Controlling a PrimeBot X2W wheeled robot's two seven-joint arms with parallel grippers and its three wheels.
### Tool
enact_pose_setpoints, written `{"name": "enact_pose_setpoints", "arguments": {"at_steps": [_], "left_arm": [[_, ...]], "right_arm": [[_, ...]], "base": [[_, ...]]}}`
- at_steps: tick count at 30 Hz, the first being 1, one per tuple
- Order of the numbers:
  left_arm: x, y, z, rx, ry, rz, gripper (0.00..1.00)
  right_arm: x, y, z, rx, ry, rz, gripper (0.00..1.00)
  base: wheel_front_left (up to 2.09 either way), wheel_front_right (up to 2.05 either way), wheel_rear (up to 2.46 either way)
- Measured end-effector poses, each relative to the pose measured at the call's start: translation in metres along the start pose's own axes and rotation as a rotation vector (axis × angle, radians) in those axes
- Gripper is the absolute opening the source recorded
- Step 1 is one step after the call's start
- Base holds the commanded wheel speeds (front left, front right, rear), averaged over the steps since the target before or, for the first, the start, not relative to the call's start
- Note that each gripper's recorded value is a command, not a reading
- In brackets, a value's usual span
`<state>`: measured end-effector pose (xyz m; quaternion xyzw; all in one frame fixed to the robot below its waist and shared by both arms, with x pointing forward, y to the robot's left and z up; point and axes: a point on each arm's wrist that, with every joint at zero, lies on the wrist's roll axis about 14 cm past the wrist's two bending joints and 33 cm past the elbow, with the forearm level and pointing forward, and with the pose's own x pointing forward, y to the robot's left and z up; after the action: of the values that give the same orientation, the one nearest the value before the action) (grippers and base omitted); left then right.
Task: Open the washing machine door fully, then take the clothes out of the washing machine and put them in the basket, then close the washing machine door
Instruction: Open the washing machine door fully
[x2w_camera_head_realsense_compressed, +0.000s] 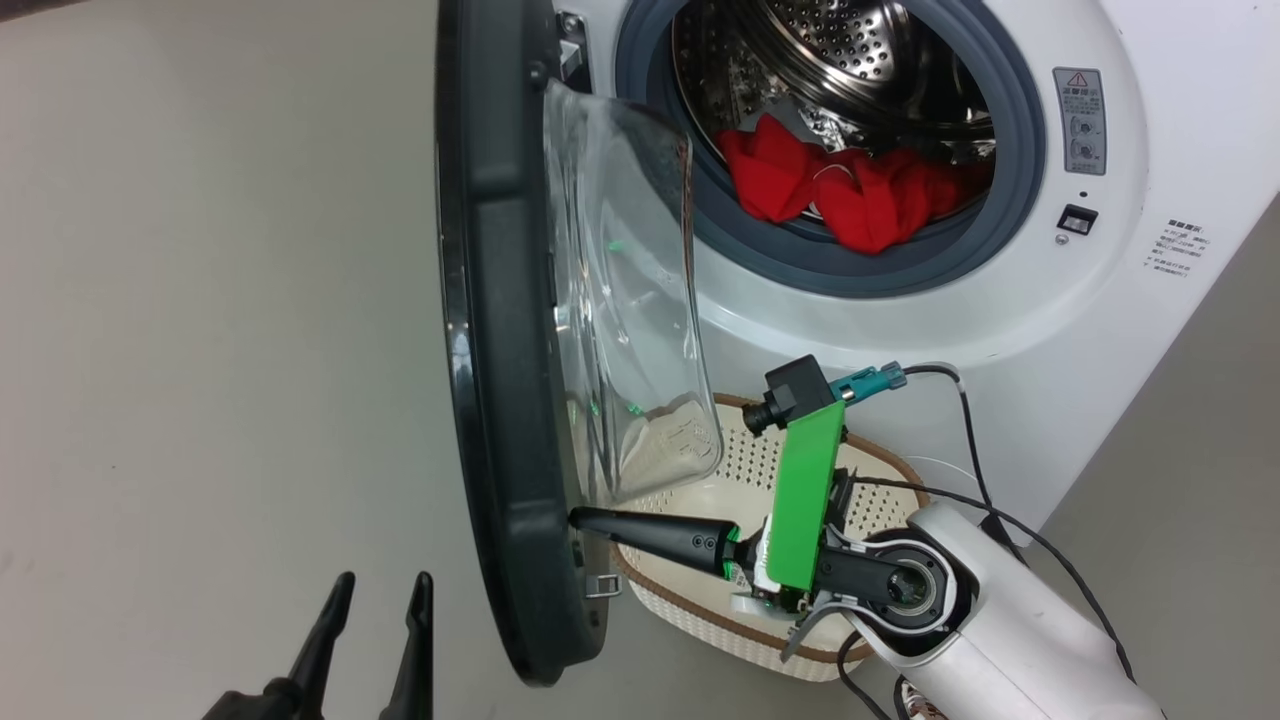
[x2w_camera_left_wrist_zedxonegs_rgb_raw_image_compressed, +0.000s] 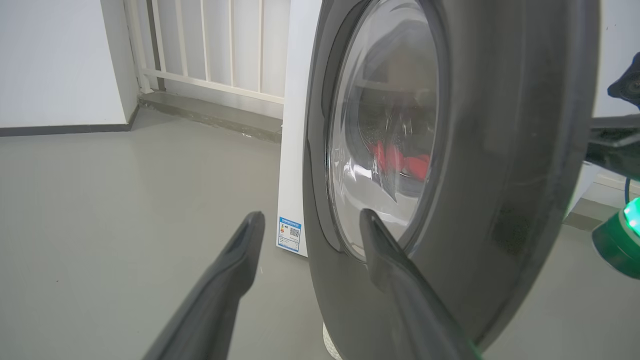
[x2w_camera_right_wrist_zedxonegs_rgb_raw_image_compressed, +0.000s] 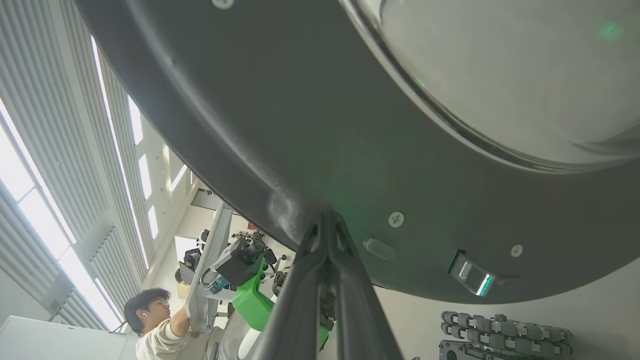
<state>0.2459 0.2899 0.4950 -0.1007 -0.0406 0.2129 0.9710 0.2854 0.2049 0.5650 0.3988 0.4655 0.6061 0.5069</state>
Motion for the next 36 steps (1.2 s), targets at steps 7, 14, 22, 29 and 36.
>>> {"name": "enact_pose_setpoints", "arguments": {"at_steps": [7,14,22,29,36], "left_arm": [[0.000,0.002,0.001,-0.004,-0.004,0.004,1.00],[0.001,0.005,-0.002,0.006,0.002,0.001,1.00],[0.006,0.003,-0.002,0.005,0.002,-0.015,1.00],[0.009,0.002,-0.002,0.010,0.002,-0.018,1.00],[0.004,0.006,-0.009,0.006,0.021,-0.015,1.00]], "right_arm": [[-0.005,-0.001,0.012,-0.028,-0.074,-0.022,1.00],[-0.031,-0.028,0.018,-0.018,-0.188,-0.109,1.00],[-0.080,-0.064,0.036,-0.042,-0.386,-0.242,1.00],[-0.130,-0.100,0.041,-0.077,-0.541,-0.396,1.00],[-0.177,-0.124,0.039,-0.157,-0.685,-0.541,1.00]], "base": [[0.00,0.00,0.00],[0.00,0.00,0.00],[0.00,0.00,0.00],[0.00,0.00,0.00],[0.00,0.00,0.00]]}}
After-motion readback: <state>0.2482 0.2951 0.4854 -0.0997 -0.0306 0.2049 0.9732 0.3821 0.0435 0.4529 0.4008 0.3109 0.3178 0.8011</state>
